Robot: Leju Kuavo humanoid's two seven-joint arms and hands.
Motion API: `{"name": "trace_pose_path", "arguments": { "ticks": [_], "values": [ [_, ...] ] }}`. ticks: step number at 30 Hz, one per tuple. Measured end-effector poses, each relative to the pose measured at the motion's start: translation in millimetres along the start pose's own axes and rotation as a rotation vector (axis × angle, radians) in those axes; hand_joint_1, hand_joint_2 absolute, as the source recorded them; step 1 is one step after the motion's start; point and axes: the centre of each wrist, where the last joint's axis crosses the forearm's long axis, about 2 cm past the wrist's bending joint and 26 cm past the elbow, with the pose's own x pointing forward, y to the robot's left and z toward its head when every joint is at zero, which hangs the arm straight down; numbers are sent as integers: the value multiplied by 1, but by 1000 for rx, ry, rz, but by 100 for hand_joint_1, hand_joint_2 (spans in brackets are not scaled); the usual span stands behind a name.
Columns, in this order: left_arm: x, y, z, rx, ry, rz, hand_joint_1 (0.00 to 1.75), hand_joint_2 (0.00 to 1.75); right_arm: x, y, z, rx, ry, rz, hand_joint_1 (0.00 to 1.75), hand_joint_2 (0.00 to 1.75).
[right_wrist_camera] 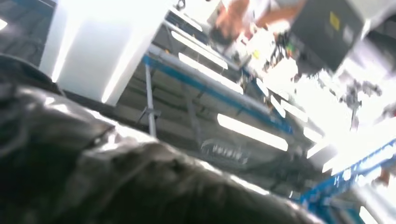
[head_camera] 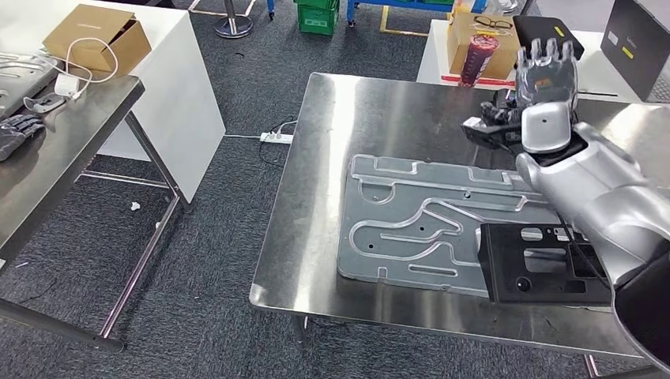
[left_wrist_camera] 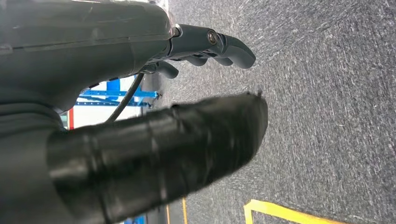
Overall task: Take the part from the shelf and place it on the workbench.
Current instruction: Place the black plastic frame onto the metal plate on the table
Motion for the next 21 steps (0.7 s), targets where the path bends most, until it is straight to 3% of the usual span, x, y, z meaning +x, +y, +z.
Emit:
{"name": "trace_pose_path", "arguments": {
  "ticks": [6,10,21],
  "values": [
    [-2,-1,0,-3,-3,27,0,0,-57,-98,-31,-180,40,-116,0,0],
    [-4,-1,-1,-4,-3,44,0,0,-90,-154,-34,-270,68,-182,0,0],
    [-4,-2,-1,-20,-1,64,0,0,-112,-192,-27,-394,53,-326,0,0]
  ]
}}
